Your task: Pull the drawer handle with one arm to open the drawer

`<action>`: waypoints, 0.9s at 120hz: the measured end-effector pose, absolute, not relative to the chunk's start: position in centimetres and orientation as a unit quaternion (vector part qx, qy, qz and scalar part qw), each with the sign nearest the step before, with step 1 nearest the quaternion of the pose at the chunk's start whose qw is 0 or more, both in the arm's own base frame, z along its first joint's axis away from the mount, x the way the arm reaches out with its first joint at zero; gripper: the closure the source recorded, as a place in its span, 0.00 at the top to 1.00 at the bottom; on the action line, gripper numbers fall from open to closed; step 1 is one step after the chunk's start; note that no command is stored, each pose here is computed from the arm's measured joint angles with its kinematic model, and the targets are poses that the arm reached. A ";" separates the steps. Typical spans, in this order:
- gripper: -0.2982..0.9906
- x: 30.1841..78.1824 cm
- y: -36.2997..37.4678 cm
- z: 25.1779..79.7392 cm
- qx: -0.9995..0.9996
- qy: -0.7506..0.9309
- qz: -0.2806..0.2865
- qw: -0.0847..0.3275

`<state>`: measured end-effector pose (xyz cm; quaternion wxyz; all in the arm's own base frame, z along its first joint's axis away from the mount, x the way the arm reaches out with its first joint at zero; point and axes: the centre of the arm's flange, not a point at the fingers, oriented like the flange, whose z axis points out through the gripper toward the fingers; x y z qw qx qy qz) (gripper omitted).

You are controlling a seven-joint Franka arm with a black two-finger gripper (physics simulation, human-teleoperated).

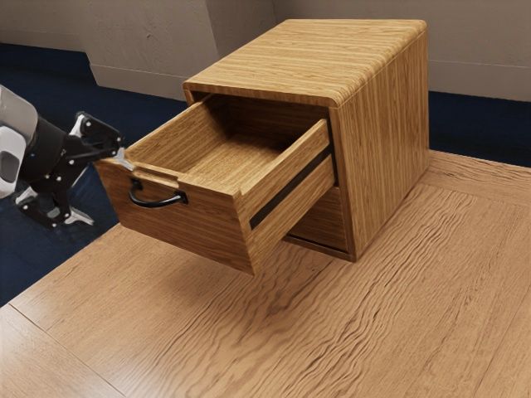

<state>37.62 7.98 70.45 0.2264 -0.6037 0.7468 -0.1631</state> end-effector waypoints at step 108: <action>0.77 37.8 4.3 81.1 -0.887 0.460 0.019 0.041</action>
